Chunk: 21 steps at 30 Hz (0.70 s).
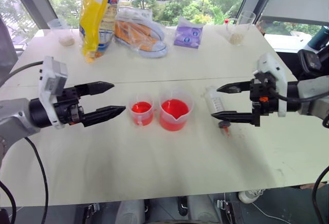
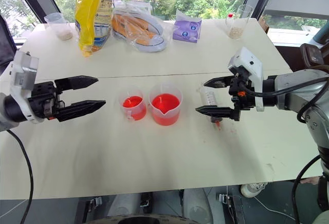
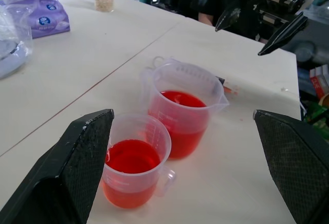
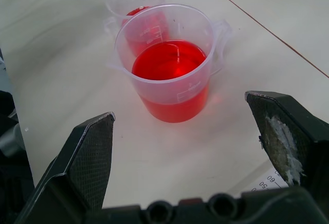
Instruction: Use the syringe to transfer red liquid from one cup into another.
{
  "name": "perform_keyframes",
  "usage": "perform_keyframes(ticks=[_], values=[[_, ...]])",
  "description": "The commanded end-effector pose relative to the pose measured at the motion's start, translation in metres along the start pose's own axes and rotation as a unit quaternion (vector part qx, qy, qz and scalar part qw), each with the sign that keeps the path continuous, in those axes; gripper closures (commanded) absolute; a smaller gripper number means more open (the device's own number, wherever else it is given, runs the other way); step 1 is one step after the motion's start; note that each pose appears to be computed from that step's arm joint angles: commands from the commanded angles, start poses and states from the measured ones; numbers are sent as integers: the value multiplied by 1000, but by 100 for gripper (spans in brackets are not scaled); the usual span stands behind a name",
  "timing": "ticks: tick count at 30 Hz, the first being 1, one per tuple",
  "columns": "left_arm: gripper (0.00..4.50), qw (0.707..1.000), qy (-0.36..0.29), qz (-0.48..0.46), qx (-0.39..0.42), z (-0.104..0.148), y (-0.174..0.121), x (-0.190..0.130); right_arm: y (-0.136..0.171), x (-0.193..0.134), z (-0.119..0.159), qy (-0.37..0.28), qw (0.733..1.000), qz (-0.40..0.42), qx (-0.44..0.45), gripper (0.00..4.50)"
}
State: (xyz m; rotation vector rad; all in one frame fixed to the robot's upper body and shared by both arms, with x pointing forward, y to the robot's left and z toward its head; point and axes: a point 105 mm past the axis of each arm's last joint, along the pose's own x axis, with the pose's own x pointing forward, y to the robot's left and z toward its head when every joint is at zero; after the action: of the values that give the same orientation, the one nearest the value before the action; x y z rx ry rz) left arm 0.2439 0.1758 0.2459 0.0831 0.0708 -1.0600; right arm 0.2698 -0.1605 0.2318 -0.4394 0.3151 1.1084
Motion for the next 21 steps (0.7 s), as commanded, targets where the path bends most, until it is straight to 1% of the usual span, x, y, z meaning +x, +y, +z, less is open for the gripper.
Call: perform_keyframes(ticks=[1,15,19,21], values=[[0,1000,-14,5,25,10,1,-1,-2,-5,11,-8,999,-14,-29,6],[0,999,-27,-3,25,17,0,1,-6,-7,7,-2,999,-27,-24,6],[0,999,-29,-6,26,18,0,3,-15,-9,4,6,999,-51,-7,6],[0,999,-32,-8,27,19,0,5,-24,-10,2,17,997,-72,14,6]])
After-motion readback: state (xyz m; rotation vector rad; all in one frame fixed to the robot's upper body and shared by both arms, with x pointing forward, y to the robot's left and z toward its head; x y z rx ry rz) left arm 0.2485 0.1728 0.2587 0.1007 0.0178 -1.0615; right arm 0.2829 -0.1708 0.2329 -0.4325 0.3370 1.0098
